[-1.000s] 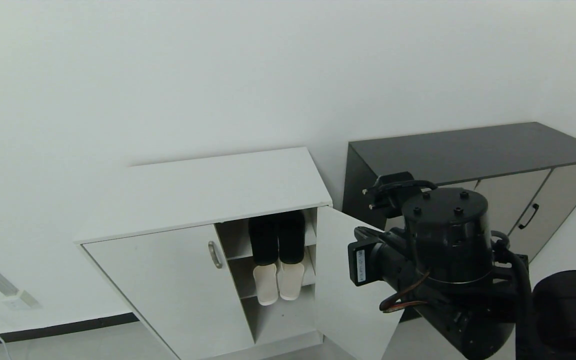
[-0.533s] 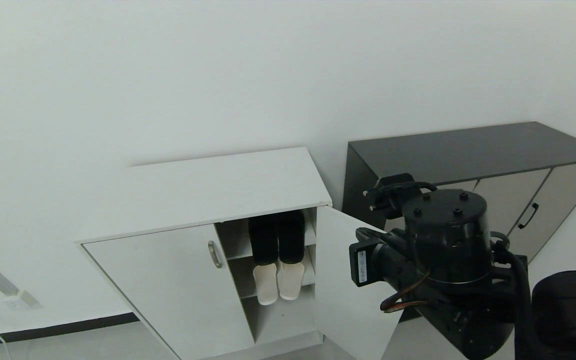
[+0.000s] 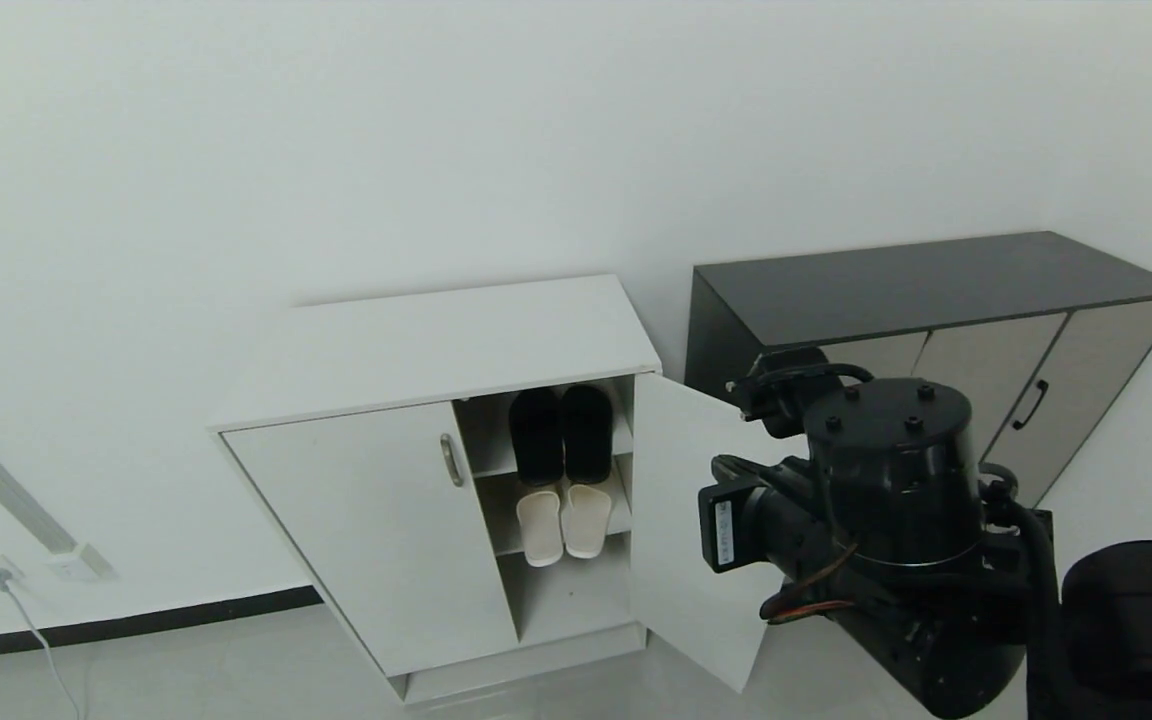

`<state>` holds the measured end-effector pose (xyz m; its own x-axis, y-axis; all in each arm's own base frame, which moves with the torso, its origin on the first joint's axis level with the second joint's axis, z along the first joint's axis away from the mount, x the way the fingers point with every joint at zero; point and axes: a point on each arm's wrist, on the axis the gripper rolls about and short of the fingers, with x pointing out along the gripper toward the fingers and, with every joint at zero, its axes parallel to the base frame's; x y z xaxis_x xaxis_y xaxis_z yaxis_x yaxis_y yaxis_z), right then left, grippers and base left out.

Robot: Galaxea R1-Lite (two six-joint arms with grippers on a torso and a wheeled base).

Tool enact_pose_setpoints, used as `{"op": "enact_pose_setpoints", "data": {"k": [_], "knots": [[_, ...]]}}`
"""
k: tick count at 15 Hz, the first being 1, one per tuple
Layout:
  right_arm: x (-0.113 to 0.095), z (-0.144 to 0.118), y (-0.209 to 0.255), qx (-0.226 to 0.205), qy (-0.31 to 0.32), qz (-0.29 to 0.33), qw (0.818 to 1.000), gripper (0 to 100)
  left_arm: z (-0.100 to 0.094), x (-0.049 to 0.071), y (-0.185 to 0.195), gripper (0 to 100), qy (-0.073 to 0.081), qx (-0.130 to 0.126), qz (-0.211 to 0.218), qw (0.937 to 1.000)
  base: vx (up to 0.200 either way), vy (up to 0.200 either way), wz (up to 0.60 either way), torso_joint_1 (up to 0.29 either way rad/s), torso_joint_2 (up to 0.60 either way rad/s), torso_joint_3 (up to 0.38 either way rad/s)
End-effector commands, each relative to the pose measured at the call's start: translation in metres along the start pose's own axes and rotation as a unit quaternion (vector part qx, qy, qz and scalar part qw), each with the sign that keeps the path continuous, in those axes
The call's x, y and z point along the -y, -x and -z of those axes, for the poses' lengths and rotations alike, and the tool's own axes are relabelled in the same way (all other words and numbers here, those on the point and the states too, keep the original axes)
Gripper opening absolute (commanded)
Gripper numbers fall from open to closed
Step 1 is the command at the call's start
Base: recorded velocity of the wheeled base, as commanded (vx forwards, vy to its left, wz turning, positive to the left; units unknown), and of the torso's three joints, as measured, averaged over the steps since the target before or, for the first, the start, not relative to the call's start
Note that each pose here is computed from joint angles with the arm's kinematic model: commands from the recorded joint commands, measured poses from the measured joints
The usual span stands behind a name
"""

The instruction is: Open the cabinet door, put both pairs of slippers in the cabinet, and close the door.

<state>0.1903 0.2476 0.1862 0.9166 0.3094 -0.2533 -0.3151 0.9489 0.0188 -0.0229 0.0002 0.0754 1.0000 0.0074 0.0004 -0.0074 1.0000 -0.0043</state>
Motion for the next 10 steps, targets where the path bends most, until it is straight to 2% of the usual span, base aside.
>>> {"op": "enact_pose_setpoints", "data": {"k": [1, 3, 6, 8, 10], "knots": [[0.003, 0.001, -0.005, -0.002, -0.001, 0.008, 1.000, 0, 0.000, 0.000, 0.000, 0, 0.000, -0.001, 0.000, 1.0000, 0.000, 0.000, 0.00, 0.000, 0.00, 0.000], [0.013, -0.004, -0.012, 0.002, -0.003, 0.026, 1.000, 0, 0.000, 0.000, 0.000, 0, 0.000, 0.000, 0.000, 1.0000, 0.000, 0.000, 0.00, 0.000, 0.00, 0.000], [0.041, -0.036, -0.042, 0.031, -0.030, 0.048, 0.998, 0, 0.000, 0.000, 0.000, 0, 0.000, 0.000, 0.000, 1.0000, 0.000, 0.000, 0.00, 0.000, 0.00, 0.000], [0.069, -0.053, -0.077, 0.022, -0.036, 0.088, 0.995, 0, 0.000, 0.000, 0.000, 0, 0.000, 0.000, 0.000, 1.0000, 0.000, 0.000, 0.00, 0.000, 0.00, 0.000], [0.090, -0.059, -0.101, 0.007, -0.047, 0.090, 0.995, 0, 0.000, 0.000, 0.000, 0, 0.000, -0.001, 0.000, 1.0000, 0.000, 0.000, 0.00, 0.000, 0.00, 0.000]]}}
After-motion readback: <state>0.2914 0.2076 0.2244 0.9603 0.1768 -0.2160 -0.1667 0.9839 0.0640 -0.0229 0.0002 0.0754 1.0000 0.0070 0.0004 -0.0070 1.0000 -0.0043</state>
